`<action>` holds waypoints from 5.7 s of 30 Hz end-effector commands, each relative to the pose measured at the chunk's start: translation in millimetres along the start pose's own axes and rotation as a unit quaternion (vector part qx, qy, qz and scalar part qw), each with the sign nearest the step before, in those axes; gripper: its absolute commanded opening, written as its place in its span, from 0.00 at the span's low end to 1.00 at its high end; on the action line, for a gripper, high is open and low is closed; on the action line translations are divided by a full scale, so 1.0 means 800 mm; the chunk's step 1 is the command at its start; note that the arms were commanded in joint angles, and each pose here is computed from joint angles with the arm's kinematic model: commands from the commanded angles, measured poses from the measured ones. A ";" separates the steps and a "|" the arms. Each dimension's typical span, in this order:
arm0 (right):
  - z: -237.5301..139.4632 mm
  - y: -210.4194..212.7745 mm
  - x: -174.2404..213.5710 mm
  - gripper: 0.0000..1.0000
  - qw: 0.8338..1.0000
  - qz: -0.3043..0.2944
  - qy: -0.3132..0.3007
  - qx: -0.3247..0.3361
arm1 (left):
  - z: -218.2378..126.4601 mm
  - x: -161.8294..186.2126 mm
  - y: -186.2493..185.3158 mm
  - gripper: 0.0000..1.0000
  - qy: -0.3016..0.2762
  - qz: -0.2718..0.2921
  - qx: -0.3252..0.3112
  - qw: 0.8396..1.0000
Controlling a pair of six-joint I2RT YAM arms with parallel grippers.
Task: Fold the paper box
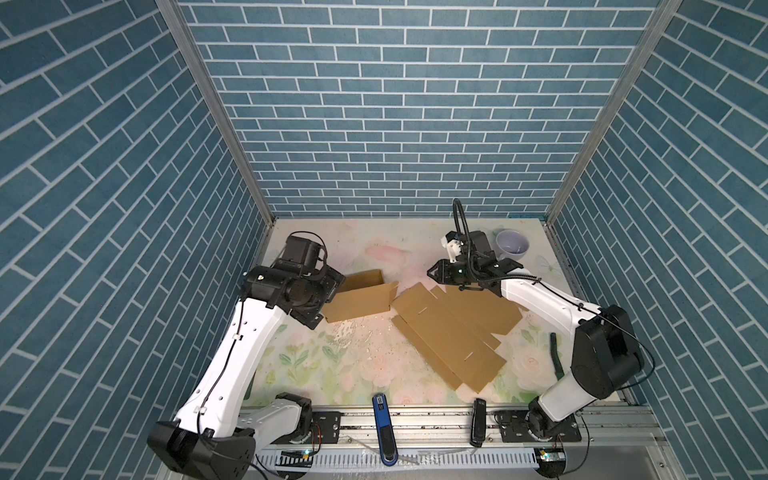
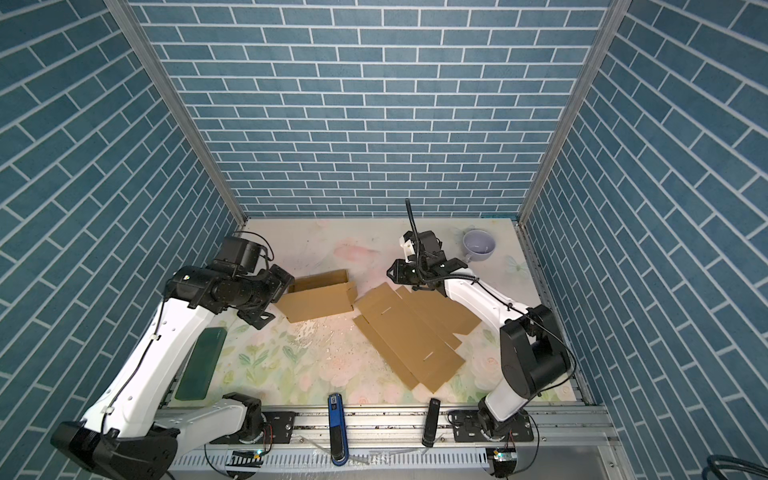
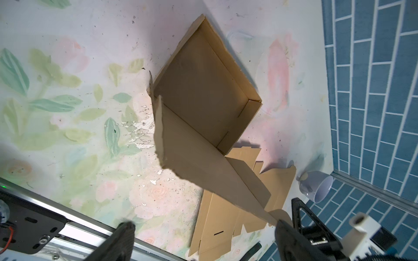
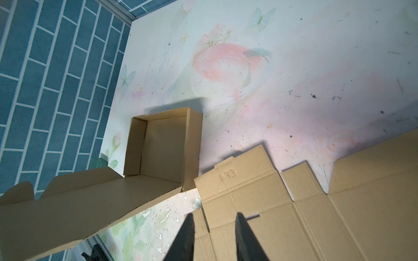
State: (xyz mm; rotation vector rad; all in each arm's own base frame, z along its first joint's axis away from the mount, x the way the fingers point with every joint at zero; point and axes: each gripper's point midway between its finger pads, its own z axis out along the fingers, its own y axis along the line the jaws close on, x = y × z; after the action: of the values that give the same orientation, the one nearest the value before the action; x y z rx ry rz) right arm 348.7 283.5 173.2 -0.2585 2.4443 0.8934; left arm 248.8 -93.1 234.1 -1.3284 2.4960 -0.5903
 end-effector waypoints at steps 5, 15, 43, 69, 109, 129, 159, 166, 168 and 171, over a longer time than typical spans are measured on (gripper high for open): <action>-0.012 -0.013 0.002 0.31 1.000 -0.012 -0.012 0.002 | 0.041 -0.009 -0.009 0.95 -0.019 -0.038 -0.021 0.999; -0.014 -0.025 0.004 0.31 1.000 -0.004 -0.017 0.008 | 0.084 -0.014 -0.008 0.80 -0.017 -0.025 -0.066 0.997; -0.023 -0.044 0.008 0.30 0.999 0.010 -0.019 0.026 | 0.076 -0.106 0.023 0.17 -0.051 0.018 -0.106 0.993; -0.019 -0.051 0.008 0.30 0.999 0.012 -0.003 0.038 | 0.073 -0.179 -0.063 0.00 -0.020 0.227 -0.114 0.967; 0.005 -0.060 0.005 0.29 0.997 0.040 0.031 0.064 | 0.119 -0.103 -0.100 0.02 0.141 0.595 -0.082 0.787; 0.013 -0.056 -0.002 0.30 0.996 0.032 0.044 0.070 | 0.119 -0.106 -0.141 0.35 0.078 0.697 -0.091 0.707; 0.146 0.079 0.032 0.33 0.975 -0.190 0.094 -0.073 | 0.053 -0.024 0.095 0.69 -0.147 0.233 -0.064 0.959; 0.141 0.075 0.028 0.33 0.977 -0.190 0.085 -0.056 | 0.105 -0.018 0.115 0.67 -0.141 0.176 -0.059 0.972; 0.138 0.073 0.026 0.33 0.978 -0.188 0.080 -0.050 | 0.125 -0.014 0.122 0.64 -0.134 0.164 -0.054 0.976; 0.129 0.074 0.025 0.33 0.978 -0.189 0.077 -0.046 | 0.142 -0.014 0.128 0.62 -0.135 0.142 -0.055 0.979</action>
State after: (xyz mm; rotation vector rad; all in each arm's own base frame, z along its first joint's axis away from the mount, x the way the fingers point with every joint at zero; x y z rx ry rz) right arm 347.0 396.2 97.3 -0.8291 2.4530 0.8582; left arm 212.7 -52.3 90.0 -0.9015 2.5292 -0.1252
